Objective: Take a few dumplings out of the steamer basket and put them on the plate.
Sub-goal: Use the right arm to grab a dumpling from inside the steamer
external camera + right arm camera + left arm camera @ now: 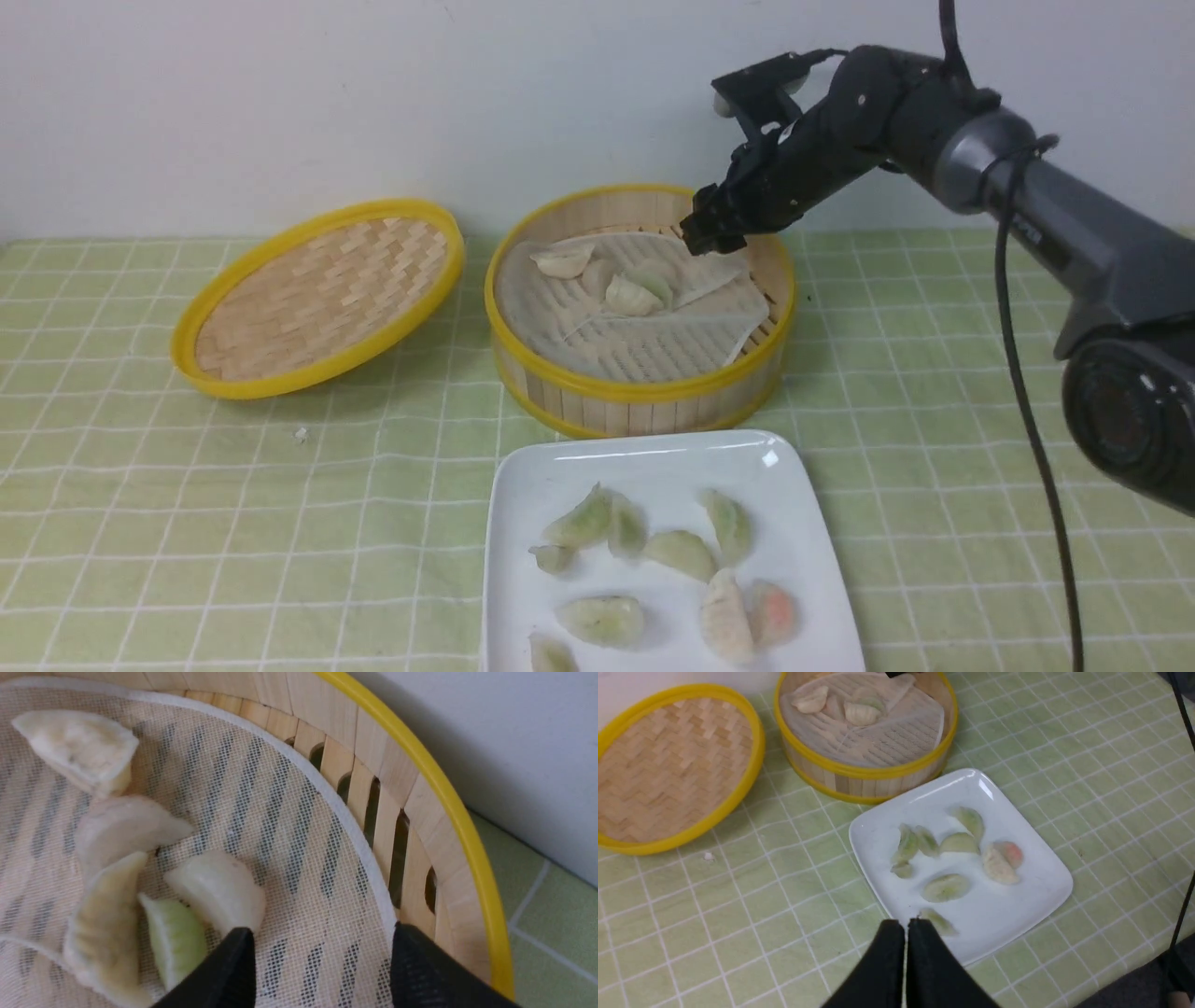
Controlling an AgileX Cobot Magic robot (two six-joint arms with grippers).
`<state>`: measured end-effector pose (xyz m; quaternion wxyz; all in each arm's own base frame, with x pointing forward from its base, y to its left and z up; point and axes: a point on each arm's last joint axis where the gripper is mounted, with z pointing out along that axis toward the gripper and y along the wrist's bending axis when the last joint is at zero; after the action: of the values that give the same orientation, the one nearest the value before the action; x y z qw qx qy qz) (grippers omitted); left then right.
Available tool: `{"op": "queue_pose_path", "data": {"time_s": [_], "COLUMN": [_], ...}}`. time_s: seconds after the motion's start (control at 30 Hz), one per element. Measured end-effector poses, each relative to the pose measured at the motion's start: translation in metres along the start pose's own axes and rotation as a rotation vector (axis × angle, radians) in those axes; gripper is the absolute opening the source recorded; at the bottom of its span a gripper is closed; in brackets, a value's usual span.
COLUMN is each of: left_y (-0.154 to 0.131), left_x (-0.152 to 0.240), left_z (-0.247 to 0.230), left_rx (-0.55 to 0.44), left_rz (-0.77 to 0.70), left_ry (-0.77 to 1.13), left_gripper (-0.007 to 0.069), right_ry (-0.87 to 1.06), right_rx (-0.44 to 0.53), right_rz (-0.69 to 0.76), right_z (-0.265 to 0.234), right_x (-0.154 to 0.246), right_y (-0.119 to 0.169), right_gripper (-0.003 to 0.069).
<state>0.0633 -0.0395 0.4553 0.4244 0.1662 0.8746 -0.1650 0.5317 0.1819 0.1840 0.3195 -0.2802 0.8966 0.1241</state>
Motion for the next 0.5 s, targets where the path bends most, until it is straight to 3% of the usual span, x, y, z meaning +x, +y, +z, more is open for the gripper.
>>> {"op": "queue_pose_path", "data": {"time_s": [0.5], "left_y": [0.012], "left_x": [-0.002], "left_z": [0.002], "left_rx": [-0.131], "left_rz": [0.029], "left_ry": [-0.005], "left_gripper": [-0.0006], "right_ry": [-0.028], "right_rx": [-0.011], "right_rz": [-0.058], "right_z": [0.029], "right_x": [0.005], "right_y": [0.014], "right_gripper": [0.0365]}}
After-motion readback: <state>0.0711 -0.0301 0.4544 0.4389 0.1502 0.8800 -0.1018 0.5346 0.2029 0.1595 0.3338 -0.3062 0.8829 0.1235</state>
